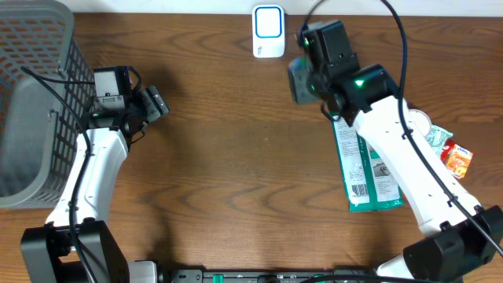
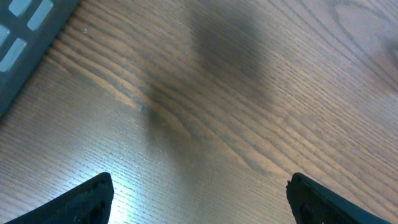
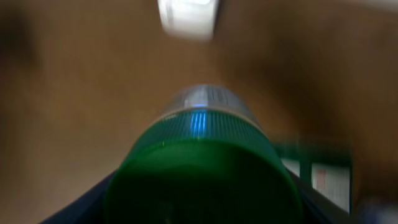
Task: Scan the item barcode
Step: 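Carry the green jar back toward the right table edge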
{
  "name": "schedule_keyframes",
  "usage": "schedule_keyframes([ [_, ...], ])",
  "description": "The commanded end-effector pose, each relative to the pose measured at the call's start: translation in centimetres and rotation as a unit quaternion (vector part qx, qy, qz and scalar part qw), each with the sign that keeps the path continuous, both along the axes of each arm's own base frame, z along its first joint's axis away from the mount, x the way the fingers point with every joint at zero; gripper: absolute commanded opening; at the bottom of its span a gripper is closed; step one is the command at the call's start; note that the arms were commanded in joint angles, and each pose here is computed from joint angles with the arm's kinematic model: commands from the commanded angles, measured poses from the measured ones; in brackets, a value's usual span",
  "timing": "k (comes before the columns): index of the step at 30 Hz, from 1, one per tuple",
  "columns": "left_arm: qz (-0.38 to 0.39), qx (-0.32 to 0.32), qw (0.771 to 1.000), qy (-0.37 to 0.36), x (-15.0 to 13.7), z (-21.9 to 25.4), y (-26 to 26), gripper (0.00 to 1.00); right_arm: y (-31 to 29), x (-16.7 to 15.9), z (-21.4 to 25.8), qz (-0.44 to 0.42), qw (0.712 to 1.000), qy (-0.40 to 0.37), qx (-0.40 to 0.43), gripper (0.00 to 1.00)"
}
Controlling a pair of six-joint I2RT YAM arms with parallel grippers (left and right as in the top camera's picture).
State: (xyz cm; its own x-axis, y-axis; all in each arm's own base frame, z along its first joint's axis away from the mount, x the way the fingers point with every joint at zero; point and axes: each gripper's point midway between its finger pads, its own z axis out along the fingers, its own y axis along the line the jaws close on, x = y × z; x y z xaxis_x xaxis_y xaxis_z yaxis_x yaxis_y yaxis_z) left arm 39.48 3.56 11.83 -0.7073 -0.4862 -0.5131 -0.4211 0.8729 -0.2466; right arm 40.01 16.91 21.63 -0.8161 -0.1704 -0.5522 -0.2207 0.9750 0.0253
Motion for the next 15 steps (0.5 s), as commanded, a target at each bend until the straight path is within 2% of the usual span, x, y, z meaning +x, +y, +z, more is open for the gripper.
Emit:
schedule_keyframes([
  [1,0.002,0.007,1.0,-0.005,0.2,0.5,0.3,0.89,-0.2,-3.4,0.7,0.002,0.997,0.059,0.048,0.01],
  [6,0.002,0.007,1.0,-0.005,0.2,0.5,0.3,0.89,-3.0,-8.0,-2.5,-0.016,0.985,0.173,0.004,0.01],
  [15,0.002,0.007,1.0,-0.005,0.2,0.5,0.3,0.89,-6.0,-11.8,-10.5,-0.086,0.96,0.266,-0.035,0.01],
])
